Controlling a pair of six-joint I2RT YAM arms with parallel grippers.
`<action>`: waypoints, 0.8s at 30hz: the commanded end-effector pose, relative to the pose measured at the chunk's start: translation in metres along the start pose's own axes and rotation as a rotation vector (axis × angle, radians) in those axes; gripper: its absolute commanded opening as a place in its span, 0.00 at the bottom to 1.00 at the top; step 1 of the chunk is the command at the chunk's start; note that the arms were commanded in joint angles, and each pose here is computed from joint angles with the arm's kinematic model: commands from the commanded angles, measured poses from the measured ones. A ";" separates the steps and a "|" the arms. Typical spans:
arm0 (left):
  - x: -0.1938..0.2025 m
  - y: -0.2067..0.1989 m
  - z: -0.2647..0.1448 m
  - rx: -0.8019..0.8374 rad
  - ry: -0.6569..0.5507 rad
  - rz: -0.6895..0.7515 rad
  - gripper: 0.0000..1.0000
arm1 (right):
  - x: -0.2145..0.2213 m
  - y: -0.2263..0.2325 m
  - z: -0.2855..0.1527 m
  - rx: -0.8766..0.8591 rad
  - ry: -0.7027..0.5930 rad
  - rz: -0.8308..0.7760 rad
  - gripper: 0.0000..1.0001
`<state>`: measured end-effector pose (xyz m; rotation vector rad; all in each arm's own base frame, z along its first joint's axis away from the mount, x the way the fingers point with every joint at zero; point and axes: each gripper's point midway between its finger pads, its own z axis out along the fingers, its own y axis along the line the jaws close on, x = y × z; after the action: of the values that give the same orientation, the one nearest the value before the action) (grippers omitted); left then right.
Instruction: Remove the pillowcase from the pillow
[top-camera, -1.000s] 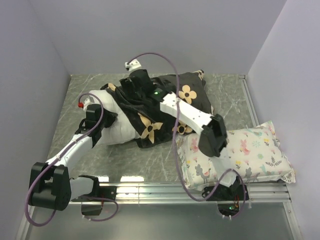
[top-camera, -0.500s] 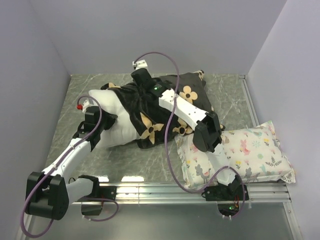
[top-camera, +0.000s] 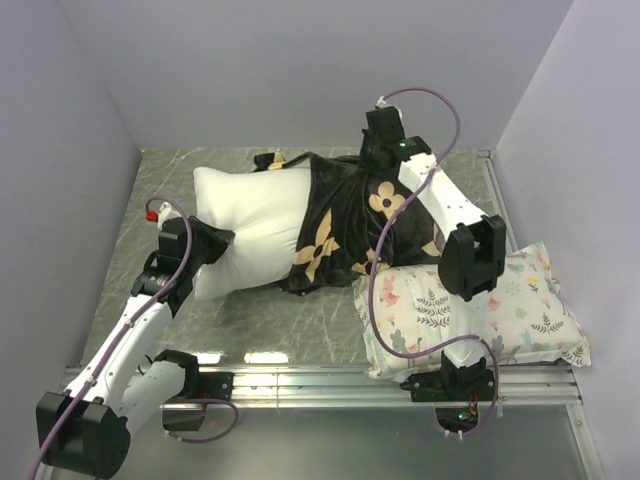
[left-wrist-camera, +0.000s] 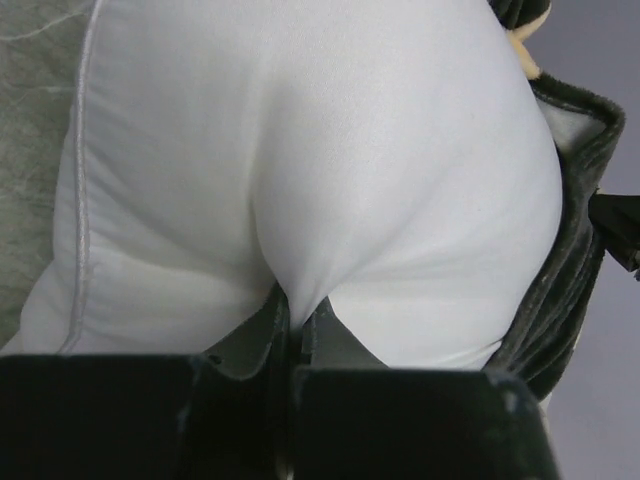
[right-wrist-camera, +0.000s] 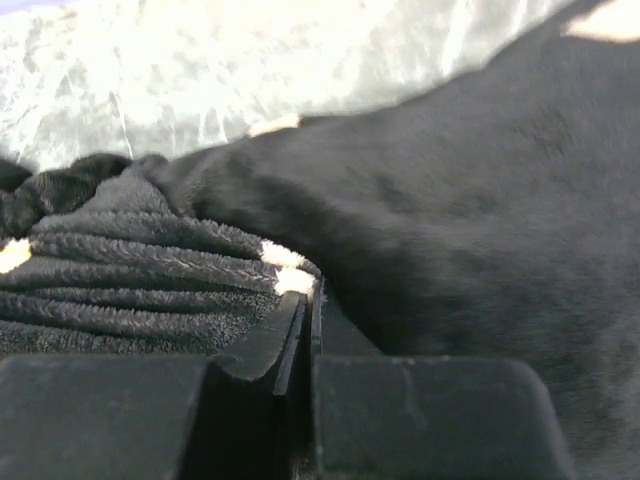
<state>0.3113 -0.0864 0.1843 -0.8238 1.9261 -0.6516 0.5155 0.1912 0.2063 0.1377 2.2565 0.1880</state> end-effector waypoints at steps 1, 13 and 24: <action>-0.001 0.074 -0.013 -0.301 -0.015 0.044 0.00 | -0.045 -0.057 -0.028 0.118 -0.143 0.078 0.00; -0.060 0.034 0.001 -0.294 -0.109 0.043 0.00 | 0.001 0.058 -0.077 -0.153 -0.150 -0.165 0.56; -0.069 0.017 0.013 -0.255 -0.094 0.074 0.00 | 0.043 0.014 -0.196 -0.211 -0.265 -0.142 0.83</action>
<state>0.3360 -0.0403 0.1846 -0.9290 2.0277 -0.3860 0.3669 0.2053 0.3032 -0.1112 1.9874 0.3018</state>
